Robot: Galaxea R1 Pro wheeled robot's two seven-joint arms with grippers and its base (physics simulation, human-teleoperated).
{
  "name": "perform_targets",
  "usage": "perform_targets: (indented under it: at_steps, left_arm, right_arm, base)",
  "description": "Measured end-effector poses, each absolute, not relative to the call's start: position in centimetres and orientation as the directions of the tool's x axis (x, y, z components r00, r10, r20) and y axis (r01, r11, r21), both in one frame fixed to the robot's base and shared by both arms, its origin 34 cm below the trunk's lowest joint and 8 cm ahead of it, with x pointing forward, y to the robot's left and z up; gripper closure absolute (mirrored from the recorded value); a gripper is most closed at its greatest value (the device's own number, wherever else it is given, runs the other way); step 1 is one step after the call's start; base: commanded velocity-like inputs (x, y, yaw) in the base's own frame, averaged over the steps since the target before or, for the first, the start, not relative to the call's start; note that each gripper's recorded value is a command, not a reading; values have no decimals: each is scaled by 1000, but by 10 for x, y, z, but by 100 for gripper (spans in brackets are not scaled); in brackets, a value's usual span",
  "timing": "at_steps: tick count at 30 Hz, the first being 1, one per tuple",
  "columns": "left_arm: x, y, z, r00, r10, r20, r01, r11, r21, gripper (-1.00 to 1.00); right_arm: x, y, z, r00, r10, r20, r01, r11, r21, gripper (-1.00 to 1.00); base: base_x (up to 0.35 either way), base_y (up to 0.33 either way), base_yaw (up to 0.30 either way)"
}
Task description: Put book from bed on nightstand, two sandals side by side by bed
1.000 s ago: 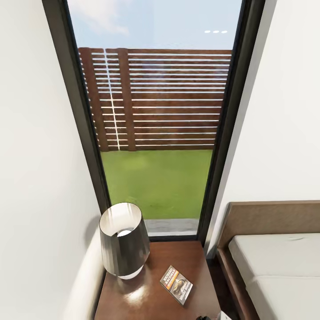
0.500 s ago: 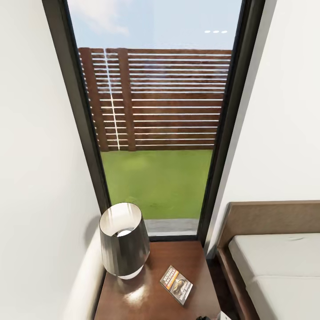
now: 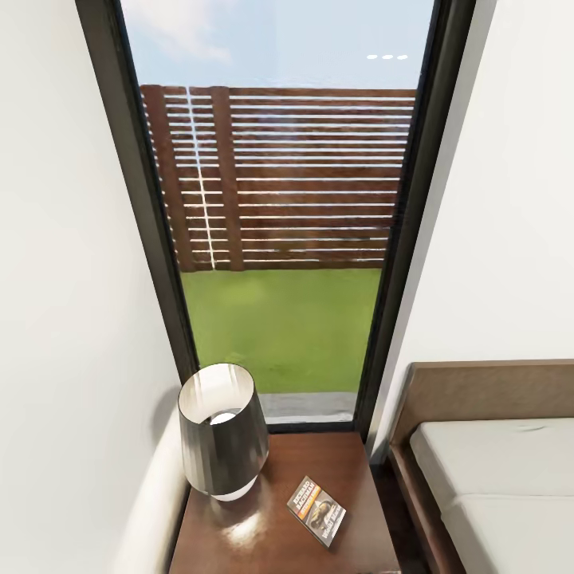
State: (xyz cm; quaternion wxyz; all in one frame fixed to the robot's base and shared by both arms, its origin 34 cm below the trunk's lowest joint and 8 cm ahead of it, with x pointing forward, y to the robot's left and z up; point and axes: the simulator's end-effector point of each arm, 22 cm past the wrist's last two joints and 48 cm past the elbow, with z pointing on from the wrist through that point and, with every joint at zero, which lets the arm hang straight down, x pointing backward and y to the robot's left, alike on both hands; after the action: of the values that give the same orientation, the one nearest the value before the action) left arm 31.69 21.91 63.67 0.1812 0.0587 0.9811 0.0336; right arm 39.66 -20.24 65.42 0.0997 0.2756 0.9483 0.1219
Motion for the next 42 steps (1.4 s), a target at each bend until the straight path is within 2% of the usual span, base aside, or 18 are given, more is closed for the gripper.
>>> perform_targets:
  at_steps: [8, 20, 42]
  left_arm:
    - [309, 227, 635, -927, 129, -352, 101, 990, 96, -100]
    - [307, 230, 635, -927, 129, -353, 100, 990, 99, -100]
    - [304, 230, 634, -928, 137, -346, 109, 989, 100, -100]
  right_arm:
    - [373, -206, 647, -850, 516, -110, 477, 840, 257, -100]
    - [359, -219, 641, -844, 513, -158, 475, 850, 227, -100]
    - [193, -224, 616, -856, 516, 14, 514, 850, 112, -100]
  base:
    - [0, 0, 0]
    - [0, 0, 0]
    - [0, 0, 0]
